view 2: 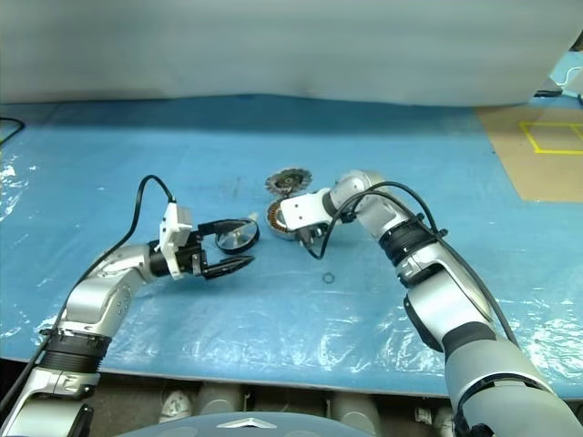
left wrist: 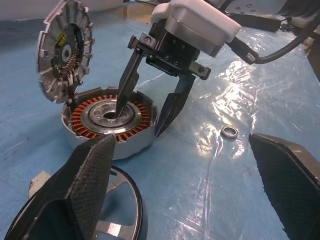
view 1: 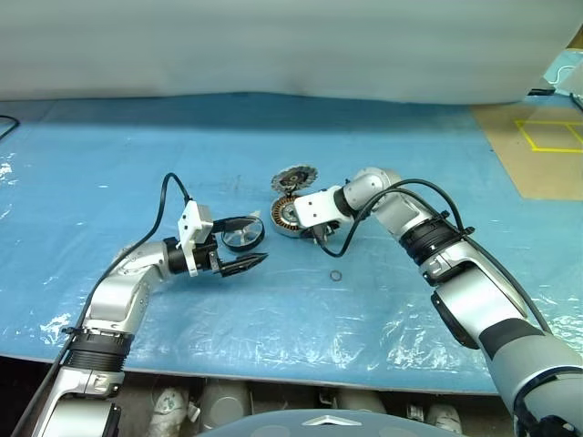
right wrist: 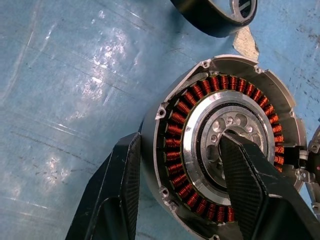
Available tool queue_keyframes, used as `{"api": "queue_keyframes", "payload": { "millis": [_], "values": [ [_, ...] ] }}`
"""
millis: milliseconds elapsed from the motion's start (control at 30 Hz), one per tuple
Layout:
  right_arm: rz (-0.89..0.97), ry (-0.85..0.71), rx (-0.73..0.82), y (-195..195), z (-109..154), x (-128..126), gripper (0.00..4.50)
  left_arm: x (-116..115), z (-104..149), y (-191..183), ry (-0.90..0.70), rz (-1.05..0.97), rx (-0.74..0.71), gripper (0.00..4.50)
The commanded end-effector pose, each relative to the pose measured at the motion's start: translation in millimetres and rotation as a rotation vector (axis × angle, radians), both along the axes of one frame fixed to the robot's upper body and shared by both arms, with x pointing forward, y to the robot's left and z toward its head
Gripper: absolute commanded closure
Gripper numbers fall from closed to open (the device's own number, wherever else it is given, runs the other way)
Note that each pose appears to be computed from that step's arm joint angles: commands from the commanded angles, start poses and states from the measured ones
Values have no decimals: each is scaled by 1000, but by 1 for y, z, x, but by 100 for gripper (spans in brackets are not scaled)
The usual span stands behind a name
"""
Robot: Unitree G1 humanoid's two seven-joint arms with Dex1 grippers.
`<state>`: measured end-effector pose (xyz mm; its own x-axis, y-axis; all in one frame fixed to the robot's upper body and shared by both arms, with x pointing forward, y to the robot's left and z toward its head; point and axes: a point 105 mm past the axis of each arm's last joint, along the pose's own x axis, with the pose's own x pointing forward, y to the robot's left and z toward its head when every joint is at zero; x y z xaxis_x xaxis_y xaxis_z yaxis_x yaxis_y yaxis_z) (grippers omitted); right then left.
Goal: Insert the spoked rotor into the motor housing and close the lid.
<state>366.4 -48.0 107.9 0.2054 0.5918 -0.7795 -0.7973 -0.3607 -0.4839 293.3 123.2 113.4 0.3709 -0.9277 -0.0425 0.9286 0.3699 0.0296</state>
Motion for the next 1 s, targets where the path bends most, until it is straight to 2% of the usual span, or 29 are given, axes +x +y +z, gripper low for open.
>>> {"api": "queue_keyframes", "payload": {
  "millis": [33, 367, 600, 767, 1000],
  "values": [
    [61, 48, -1, 7, 7, -17, 252, -1, 7, -4, -40, -13, -4, 0],
    [-21, 160, -3, 5, -2, -53, 252, -5, 3, -4, -20, -24, 4, 0],
    [-23, 222, -53, -15, -9, -95, 252, -14, -4, -5, 28, -62, 15, 0],
    [-63, 266, -35, -12, -10, -106, 252, -17, -6, -9, 50, -93, 16, 0],
    [-119, 284, 8, 12, -18, -102, 252, -13, -4, -13, 46, -123, 25, 0]
  ]
}}
